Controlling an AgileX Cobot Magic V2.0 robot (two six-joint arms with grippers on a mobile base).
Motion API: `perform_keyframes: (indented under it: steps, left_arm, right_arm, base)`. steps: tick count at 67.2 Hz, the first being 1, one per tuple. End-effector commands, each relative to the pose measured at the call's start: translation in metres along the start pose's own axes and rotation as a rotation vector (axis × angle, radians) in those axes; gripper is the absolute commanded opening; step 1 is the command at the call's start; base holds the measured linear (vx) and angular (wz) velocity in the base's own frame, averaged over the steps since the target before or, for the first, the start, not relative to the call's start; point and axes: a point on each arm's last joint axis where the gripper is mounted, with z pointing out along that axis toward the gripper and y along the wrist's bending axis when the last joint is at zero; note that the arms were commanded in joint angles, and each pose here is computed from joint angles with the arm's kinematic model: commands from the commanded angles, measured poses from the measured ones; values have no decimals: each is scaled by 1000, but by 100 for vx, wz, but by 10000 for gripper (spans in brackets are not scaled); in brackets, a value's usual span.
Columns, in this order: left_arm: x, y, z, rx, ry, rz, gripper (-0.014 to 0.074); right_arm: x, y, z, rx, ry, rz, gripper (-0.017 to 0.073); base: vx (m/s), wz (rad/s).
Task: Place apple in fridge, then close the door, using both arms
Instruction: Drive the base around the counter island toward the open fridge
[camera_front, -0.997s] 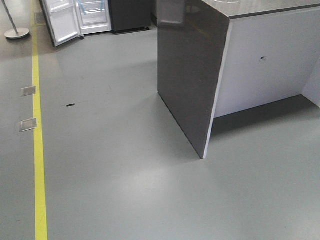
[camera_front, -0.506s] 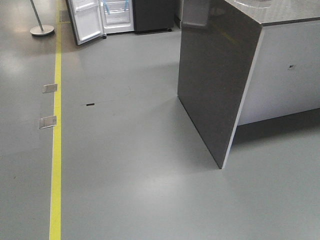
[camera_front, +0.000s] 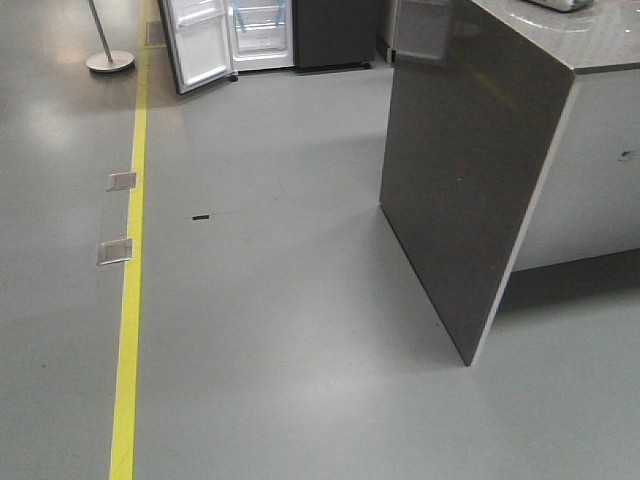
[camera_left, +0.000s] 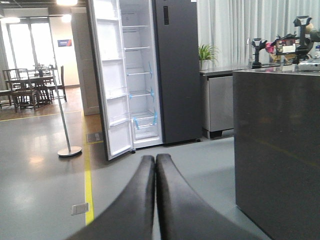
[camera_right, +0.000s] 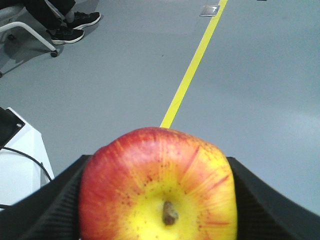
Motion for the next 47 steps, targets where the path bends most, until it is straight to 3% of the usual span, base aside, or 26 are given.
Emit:
perform_keyframes:
  steps: [1, 47]
  left_arm:
    - [-3, 0, -1, 3, -69, -11, -6]
    - [-3, 0, -1, 3, -69, -11, -6]
  right_arm:
    - [-7, 6, -3, -48, -21, 1, 388]
    - [-7, 6, -3, -48, -21, 1, 388]
  base:
    - [19, 13]
    - [21, 16]
